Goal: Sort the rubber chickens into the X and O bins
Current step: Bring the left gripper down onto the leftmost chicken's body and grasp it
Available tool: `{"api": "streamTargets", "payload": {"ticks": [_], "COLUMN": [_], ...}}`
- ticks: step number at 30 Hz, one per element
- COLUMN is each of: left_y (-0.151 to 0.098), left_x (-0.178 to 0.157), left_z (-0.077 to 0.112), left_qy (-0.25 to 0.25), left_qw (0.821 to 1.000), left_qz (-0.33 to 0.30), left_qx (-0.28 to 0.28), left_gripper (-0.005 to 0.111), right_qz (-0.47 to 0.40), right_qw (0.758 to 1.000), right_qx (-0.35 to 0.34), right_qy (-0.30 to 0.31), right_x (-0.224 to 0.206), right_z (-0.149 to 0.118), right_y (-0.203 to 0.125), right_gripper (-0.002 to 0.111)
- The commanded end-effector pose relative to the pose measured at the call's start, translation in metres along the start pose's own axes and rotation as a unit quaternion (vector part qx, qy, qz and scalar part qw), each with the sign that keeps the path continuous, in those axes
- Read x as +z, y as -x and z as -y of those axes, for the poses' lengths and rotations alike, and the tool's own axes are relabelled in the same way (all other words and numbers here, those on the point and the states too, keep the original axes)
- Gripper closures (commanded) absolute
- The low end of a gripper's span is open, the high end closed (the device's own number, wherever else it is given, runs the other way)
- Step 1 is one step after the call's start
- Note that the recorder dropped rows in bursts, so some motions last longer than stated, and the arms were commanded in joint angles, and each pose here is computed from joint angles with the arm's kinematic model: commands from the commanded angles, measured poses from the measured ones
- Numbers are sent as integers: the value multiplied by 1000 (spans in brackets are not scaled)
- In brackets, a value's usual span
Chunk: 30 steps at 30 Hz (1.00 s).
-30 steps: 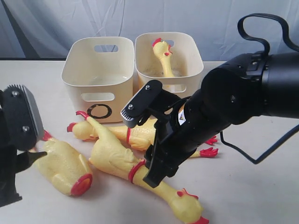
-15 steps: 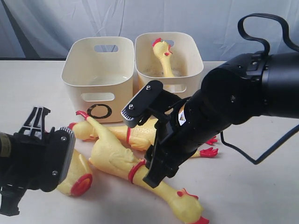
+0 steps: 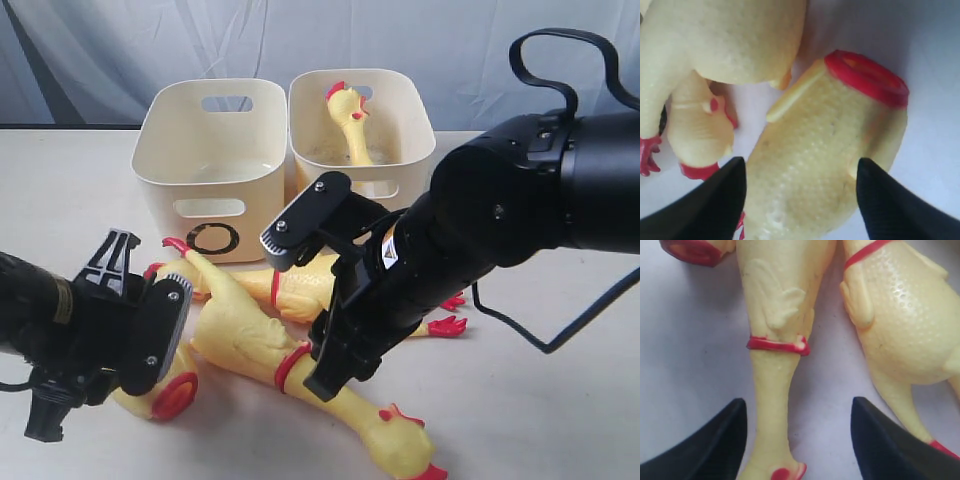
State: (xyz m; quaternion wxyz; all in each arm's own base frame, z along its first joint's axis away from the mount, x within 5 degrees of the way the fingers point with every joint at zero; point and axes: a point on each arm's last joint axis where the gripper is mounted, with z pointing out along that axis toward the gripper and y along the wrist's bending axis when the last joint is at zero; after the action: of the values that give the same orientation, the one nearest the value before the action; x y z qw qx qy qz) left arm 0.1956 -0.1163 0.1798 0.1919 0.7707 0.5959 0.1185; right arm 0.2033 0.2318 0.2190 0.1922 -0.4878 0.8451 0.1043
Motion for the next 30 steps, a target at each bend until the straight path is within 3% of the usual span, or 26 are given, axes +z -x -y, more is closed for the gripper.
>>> {"api": "streamTargets", "payload": {"ticks": [1, 4, 7, 11, 14, 16, 20, 22, 27, 30], "left_y": [0, -2, -4, -7, -10, -11, -4, -4, -10, -11], "left_x": [-2, -5, -9, -22, -26, -27, -31, -32, -33, -32], "left_z": [-3, -5, -13, -32, -40, -42, -42, -41, -38, -33], "left_qy": [13, 26, 45, 93, 97, 90, 38, 24, 18, 1], "left_qw": [1000, 999, 992, 957, 935, 914, 831, 802, 760, 747], "left_qz": [-6, -14, -14, 27, 39, 49, 70, 62, 21, -6], "left_qx": [-28, -39, -119, -274, -338, -393, -551, -593, -649, -665], "left_gripper": [43, 43, 43, 43, 43, 43, 43, 43, 43, 43], "right_qz": [4, 6, 6, 5, 4, 4, 6, 6, 8, 9], "right_qw": [1000, 1000, 1000, 1000, 1000, 1000, 1000, 1000, 1000, 1000], "right_qx": [2, 2, 2, 4, 5, 5, 6, 7, 15, 23], "right_qy": [0, 0, 0, 0, 1, 1, 1, 2, 7, 14], "right_x": [-2, -2, -2, -2, -2, -2, -2, -2, -2, -2], "right_z": [-1, -1, -1, -1, -1, -1, -1, -1, -2, -3], "right_y": [0, 0, 0, 0, 0, 0, 0, 0, 1, 1], "right_gripper": [50, 50, 50, 50, 50, 50, 50, 50, 50, 50]}}
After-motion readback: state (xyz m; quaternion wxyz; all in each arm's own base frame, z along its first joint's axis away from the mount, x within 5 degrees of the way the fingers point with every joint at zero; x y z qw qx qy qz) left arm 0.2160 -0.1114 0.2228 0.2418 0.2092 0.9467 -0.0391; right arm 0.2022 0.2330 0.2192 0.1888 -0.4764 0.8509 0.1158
